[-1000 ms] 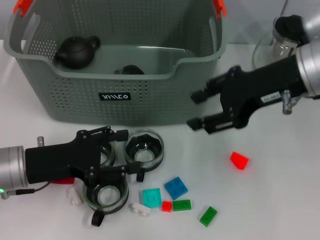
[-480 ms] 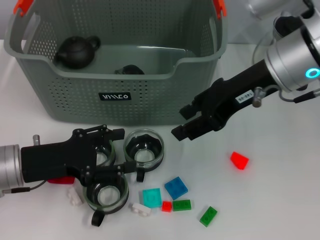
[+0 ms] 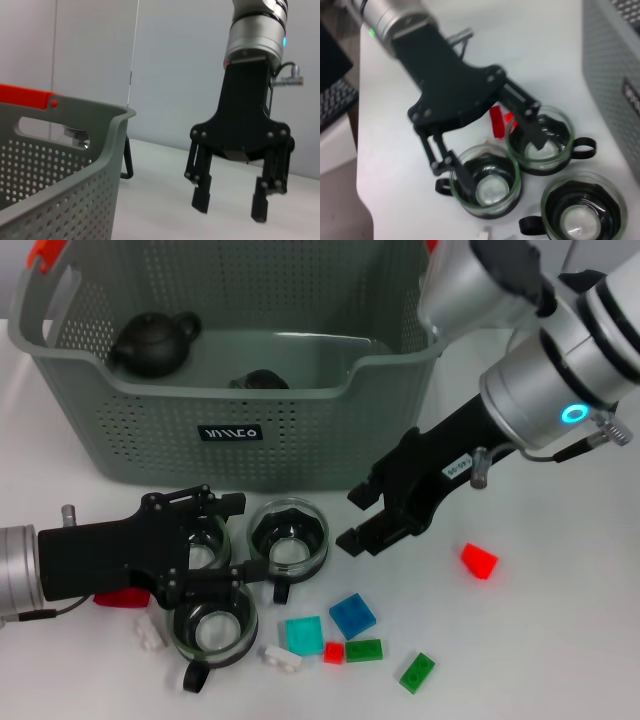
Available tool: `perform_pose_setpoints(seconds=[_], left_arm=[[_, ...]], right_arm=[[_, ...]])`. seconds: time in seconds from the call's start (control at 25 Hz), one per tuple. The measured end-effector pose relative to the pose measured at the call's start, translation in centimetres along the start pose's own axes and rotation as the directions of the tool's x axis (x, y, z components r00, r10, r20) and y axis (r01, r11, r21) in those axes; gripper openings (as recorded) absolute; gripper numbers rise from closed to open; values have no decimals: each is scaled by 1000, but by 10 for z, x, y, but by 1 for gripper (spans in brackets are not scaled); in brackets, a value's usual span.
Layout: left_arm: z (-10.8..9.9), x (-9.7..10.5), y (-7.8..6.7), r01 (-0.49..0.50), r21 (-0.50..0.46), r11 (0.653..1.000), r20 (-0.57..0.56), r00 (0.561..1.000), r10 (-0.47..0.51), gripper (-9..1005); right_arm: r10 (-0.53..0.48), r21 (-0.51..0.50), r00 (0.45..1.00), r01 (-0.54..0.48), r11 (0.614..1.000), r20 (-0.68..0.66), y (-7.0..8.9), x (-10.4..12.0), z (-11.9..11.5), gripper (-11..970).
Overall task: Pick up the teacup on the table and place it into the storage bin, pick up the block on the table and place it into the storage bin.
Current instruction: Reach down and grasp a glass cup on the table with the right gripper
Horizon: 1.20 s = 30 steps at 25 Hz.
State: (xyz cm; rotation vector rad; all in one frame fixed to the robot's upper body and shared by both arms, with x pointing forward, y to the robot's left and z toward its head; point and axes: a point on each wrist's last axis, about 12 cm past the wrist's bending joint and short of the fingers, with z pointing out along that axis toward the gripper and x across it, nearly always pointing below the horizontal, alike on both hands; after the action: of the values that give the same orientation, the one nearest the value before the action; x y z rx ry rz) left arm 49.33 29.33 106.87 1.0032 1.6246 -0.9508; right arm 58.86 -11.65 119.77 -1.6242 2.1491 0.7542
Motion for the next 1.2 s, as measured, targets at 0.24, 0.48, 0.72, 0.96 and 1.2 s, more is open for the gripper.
perform_pose_setpoints(seconds=[0.24,0.48,0.72,0.96,1.2], left_arm=[[-1,4,-2,14,-17,1000,7,1000,-14,830],[-4,8,-4,38,-49,998,24,999,-37,829],[-6,9,-4,54,-65,996,37,998,-51,829],[-7,10,-5,60,-70,996,41,998,-57,829],[-7,10,-5,64,-69,996,42,997,-61,829]], right_arm=[[-147,-3,988,147,989,-38,2,0,15,625],[-276,6,957,278,961,-91,7,-5,33,625],[-385,42,911,394,918,-150,12,-17,51,626],[-454,64,866,475,878,-209,15,-23,64,626],[-517,70,817,549,833,-253,16,-29,74,625]])
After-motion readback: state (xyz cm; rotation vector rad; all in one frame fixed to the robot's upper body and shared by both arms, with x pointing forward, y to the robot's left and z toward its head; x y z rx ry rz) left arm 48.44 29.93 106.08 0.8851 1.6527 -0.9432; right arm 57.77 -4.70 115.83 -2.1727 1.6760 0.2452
